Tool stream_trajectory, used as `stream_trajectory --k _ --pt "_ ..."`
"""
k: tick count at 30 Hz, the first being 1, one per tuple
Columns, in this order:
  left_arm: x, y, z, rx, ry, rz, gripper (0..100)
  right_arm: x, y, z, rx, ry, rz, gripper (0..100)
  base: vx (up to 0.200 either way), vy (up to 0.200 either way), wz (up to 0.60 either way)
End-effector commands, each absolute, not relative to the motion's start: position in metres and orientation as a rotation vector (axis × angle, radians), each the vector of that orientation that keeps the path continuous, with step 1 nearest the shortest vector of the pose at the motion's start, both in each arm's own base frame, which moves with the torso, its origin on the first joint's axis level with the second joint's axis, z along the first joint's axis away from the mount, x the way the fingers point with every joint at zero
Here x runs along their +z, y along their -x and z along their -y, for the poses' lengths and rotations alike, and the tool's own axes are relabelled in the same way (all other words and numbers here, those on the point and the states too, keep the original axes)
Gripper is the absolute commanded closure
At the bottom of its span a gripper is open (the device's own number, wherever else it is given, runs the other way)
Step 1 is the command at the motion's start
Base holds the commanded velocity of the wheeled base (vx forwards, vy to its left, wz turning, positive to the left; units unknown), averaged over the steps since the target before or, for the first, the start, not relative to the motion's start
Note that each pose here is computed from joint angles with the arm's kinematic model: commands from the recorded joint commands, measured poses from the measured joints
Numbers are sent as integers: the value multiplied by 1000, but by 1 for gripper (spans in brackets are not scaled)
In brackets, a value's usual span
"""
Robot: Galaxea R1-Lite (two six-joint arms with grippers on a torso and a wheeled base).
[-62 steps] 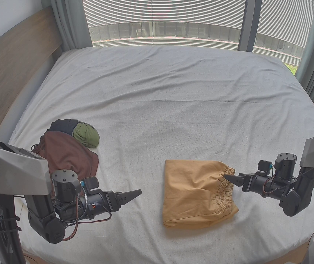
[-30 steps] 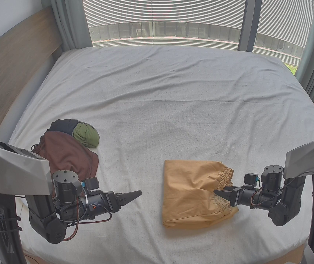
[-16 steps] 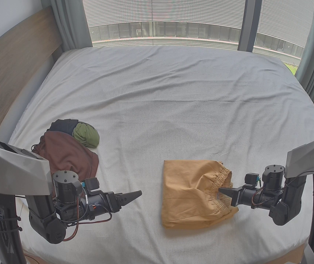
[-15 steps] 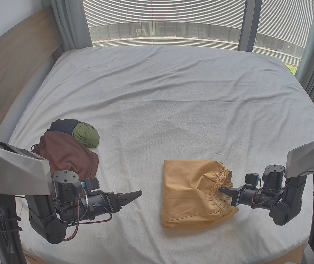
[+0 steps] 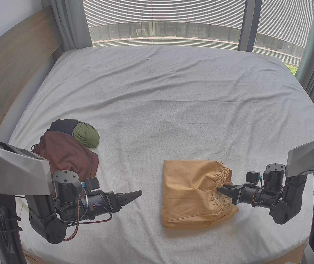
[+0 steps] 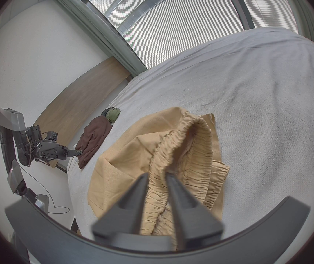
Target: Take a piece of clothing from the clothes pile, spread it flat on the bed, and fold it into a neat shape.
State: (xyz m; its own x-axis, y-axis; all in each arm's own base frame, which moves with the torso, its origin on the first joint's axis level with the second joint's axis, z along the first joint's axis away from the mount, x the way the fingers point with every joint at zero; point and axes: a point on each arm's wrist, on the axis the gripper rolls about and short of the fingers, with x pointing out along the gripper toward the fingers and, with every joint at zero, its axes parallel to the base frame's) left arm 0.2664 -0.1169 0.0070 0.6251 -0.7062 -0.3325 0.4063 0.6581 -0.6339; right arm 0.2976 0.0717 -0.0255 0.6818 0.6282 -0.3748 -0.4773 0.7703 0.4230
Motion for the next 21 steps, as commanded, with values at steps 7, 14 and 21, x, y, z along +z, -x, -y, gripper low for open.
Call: stream_trajectory --k 7,14,21 --pt "7 -266 117 -677 544 -606 0 -26 -300 -77 646 -304 -523 0 0 0 0" --pt "7 -266 117 -677 544 -606 0 -25 -298 -86 687 -300 -526 0 0 0 0" --pt "7 -266 117 -676 544 -607 0 -29 -301 -88 695 -299 -527 100 0 0 0"
